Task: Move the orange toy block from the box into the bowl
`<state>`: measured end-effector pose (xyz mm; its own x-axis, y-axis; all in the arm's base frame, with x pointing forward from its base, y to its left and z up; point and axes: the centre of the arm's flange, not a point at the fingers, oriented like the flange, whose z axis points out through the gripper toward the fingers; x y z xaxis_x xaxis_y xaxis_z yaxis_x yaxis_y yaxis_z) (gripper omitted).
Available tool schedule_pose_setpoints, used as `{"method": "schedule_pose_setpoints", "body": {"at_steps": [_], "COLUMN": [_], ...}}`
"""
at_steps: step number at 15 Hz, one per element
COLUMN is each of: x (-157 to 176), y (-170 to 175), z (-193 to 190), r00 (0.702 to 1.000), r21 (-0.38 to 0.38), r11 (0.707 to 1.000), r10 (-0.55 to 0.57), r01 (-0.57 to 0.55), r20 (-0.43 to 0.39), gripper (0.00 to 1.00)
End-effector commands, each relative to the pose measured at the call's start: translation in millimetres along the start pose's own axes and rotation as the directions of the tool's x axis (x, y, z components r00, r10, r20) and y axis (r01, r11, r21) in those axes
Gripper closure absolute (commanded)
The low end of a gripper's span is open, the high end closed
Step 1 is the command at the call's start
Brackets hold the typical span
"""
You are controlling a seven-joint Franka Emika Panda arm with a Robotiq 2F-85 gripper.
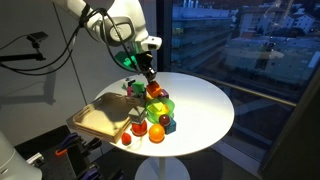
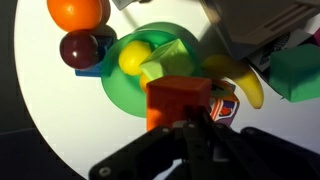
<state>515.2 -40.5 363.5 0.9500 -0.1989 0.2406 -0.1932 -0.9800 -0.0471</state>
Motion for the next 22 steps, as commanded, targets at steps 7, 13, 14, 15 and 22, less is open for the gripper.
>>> {"method": "schedule_pose_setpoints", "body": {"at_steps": [7, 13, 14, 15, 22], "x": [21, 12, 9, 5, -21], "y": [26, 23, 22, 21, 2], "z": [1, 1, 1, 1, -7], "r00": [0.995, 0.993, 0.992, 0.991, 0.966], "r21": [-0.008, -0.007, -0.006, -0.003, -0.004], "r11": [0.995, 0.997, 0.998, 0.998, 1.000], "r10": [0.100, 0.078, 0.070, 0.059, -0.022], "r01": [-0.100, -0.078, -0.069, -0.059, 0.024], "r20": [0.026, 0.085, 0.103, 0.122, 0.259], "gripper": [0.60, 0.14, 0.05, 0.02, 0.00]}}
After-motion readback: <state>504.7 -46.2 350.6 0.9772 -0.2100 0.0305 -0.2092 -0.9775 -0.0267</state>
